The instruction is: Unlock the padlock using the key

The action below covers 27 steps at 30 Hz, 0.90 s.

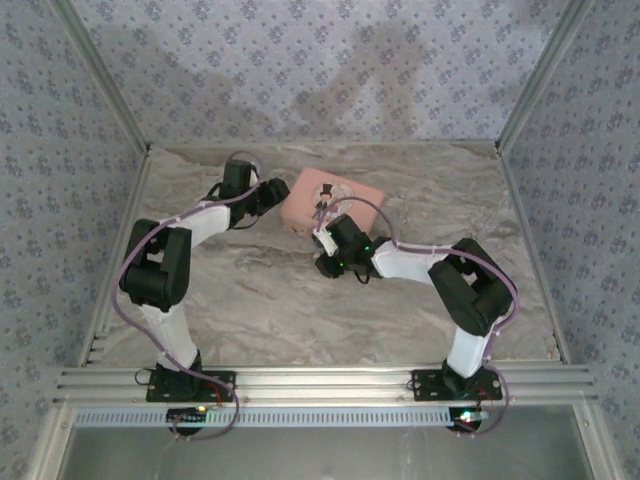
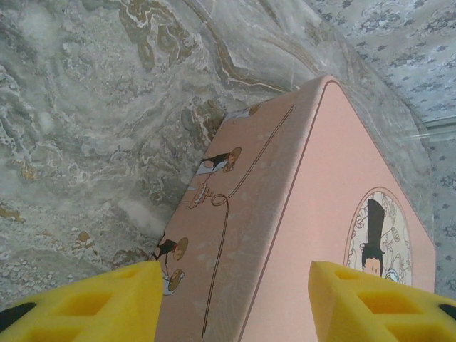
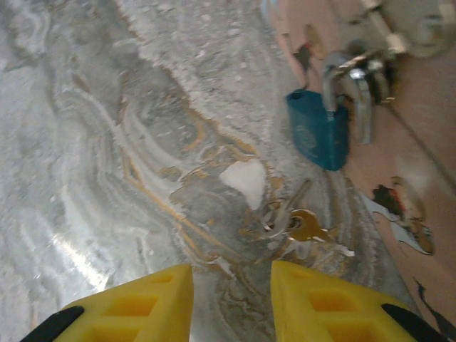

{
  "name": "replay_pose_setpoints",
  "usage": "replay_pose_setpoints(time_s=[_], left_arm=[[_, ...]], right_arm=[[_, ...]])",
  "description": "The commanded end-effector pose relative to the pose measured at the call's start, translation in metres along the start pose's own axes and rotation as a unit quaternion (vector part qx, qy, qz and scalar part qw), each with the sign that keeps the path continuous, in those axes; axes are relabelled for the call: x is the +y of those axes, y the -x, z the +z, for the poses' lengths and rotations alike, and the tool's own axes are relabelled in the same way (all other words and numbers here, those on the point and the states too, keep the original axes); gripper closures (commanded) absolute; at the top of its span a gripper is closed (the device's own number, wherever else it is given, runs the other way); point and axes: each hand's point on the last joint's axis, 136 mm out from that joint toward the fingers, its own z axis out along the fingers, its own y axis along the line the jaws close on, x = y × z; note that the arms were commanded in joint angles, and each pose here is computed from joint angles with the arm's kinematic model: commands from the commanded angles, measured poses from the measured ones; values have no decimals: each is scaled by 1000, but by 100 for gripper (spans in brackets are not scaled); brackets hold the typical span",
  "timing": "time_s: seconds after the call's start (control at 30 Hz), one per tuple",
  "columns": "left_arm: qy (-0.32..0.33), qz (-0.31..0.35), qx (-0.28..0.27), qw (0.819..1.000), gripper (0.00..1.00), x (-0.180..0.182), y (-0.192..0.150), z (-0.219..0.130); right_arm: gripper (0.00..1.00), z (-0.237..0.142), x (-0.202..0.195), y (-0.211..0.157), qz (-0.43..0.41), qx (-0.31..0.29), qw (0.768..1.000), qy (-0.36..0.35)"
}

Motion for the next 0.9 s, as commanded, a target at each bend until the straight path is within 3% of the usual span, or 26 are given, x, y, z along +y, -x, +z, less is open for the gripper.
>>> replay_pose_setpoints(time_s=[0.0,0.53,0.63,0.87], left_arm=[[-11,11,12,1000,44,-7,1,3],[-25,9,30,999,45,-9,-4,13],[-28,11,38,999,46,-12,-8,16],[-32,17,45,998,47,-19,-14,20]], right_arm=[[63,3,-12,13,23,-30,998,-52],[62,32,-28,27,53,-47,992,-107],[67,37,-33,31,53,-52,990,-121],[94,35,-31,49,-23,-73,986,-147]])
